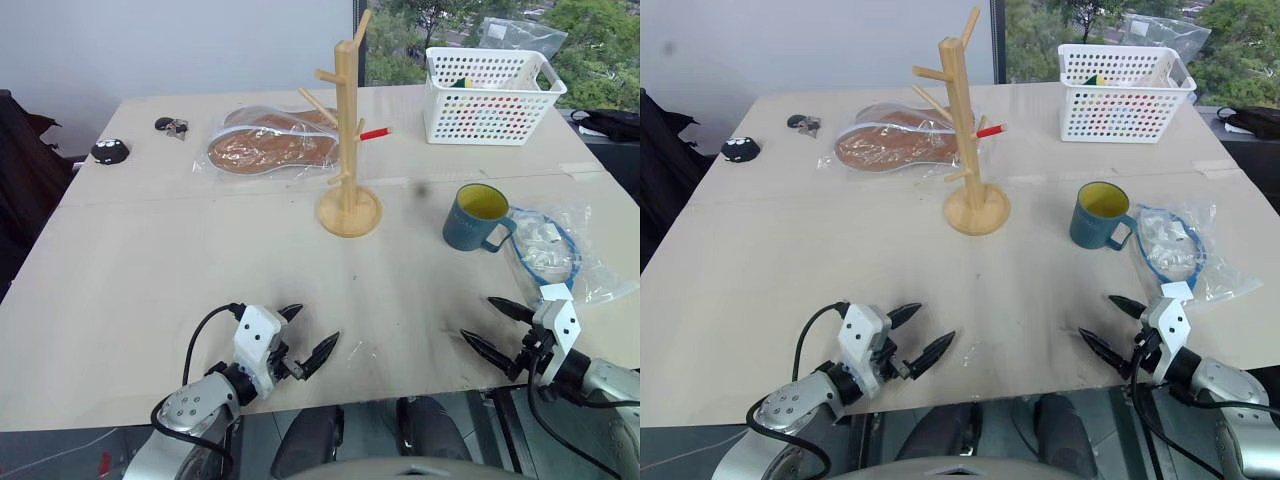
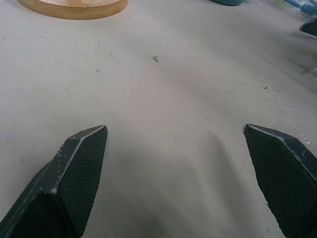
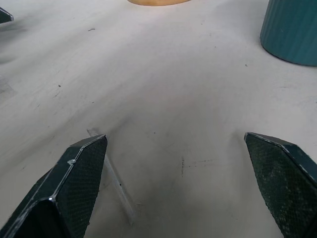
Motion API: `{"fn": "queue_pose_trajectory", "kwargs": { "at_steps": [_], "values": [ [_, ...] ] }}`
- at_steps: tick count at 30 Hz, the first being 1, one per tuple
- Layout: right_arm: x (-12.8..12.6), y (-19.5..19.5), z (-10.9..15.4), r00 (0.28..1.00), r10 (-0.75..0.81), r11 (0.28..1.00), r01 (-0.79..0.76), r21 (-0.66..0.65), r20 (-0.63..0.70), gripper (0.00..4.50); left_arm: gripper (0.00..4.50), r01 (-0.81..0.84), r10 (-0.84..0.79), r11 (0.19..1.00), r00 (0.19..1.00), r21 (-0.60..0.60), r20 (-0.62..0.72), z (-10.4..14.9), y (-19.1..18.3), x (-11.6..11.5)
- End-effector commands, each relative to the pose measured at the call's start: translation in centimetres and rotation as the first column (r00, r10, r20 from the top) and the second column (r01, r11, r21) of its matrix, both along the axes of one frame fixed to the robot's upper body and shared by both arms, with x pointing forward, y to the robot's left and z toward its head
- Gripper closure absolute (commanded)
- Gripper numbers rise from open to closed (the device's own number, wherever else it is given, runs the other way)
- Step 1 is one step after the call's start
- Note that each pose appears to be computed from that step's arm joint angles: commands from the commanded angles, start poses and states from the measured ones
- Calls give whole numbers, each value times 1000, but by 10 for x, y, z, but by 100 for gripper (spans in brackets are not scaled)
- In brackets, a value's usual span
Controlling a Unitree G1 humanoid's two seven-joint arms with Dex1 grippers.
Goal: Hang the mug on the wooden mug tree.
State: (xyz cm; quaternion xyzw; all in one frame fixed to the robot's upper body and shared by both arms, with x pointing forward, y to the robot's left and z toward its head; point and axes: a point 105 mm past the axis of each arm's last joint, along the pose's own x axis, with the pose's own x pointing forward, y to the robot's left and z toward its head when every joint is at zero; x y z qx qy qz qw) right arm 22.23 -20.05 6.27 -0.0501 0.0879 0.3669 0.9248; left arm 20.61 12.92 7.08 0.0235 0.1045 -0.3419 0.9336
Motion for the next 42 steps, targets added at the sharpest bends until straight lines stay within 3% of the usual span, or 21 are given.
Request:
{"fn": "queue_pose_trajectory", "kwargs": {
  "at_steps": [1,26,34,42],
  "values": [
    [3,1,10,999,16,1000,-16,-5,44,3,0,-2,2,1000,998,-1,56,15,-1,2],
    [11,-2,11,997,-36,999,37,-12,73,3,0,50,-49,999,997,-7,66,22,-7,8],
    [21,-29,30,973,-146,987,156,-46,180,3,0,223,-217,974,968,-38,129,46,-26,9],
    [43,-70,56,907,-291,921,351,-167,304,3,0,527,-515,849,837,-21,188,91,-45,2]
  ]
}}
